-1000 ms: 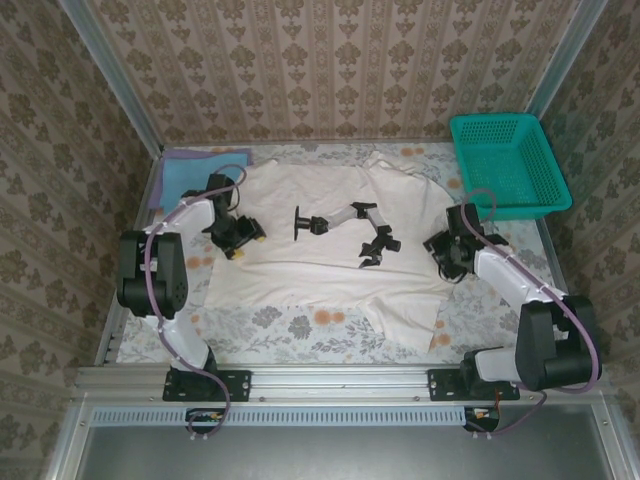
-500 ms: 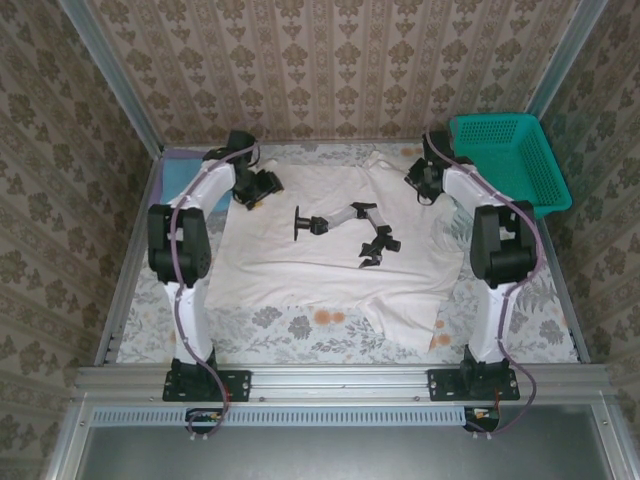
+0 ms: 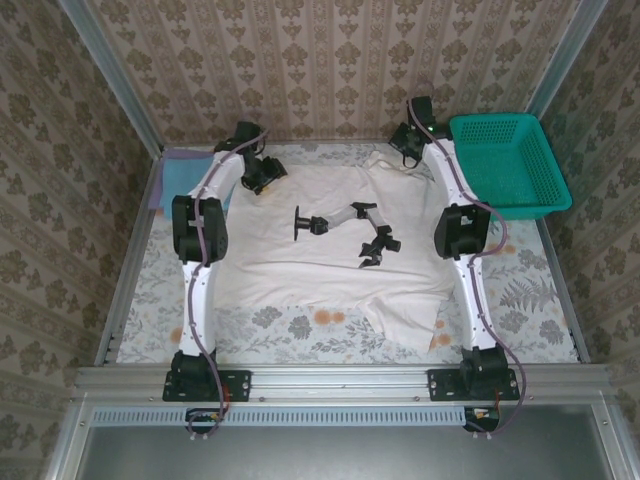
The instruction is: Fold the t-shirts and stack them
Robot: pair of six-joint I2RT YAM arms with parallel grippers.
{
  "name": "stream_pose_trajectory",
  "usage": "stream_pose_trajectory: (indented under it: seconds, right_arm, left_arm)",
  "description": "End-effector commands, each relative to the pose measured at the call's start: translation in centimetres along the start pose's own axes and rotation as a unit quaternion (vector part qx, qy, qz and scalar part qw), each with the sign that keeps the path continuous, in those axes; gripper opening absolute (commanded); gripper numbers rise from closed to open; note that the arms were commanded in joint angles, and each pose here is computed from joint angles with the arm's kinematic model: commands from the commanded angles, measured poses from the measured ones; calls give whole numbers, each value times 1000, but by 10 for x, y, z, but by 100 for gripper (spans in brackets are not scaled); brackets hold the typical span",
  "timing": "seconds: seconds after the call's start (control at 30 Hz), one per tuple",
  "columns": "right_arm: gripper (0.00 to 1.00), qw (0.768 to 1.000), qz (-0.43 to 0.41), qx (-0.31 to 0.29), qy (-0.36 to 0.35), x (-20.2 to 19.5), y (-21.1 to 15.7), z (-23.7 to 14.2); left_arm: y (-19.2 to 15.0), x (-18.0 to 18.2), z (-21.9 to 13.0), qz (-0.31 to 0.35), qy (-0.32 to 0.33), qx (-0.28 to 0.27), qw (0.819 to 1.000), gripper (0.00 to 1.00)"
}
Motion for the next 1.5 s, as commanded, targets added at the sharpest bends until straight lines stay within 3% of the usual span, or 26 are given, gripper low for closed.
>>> stream_pose_trajectory:
  seconds: [0.0,0.17,0.47,0.8,0.97,1.03,1.13,1.3,1.47]
  right_arm:
    - [2,997,-7,69,-36,-21,-31,16]
    - [2,994,-4,96,-48,-33,-47,32]
    - [7,993,34,107,-43,-50,-58,62]
    - [13,992,116,33,22,-61,-31,95]
    - [18,992,116,-33,45,-60,-2,93]
    - [26,991,105,-60,57,-54,11,85]
    - [28,989,87,-90,84,-38,33,63]
    - [38,984,27,-130,122,1,71,-8]
    - [51,987,-38,-120,100,19,82,-83]
  left_arm:
    - [5,4,11,-22,-8,-4,1000,58]
    - [8,18,32,-63,11,2,998,57]
    - [16,19,35,-57,20,-19,998,58]
    - [21,23,33,-57,16,-18,998,60]
    - [26,27,28,-57,21,-23,998,61]
    - [28,24,24,-57,15,-26,998,62]
    - [35,10,13,-52,-6,-36,998,65]
    - [44,-27,-28,-27,-52,-75,995,78]
    - [28,-53,-80,15,-61,-101,993,87]
Point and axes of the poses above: each hand's point on the last joint's axis, 136 mm out from that joint toward the fingers, its own z axis out along the fingers, its own x axis along the line the jaws close on, y = z × x, the point moved 6 cm from there along -z, back along the fingers, and after that the axes turned 6 degrees about -z, right-handed, at the moved point
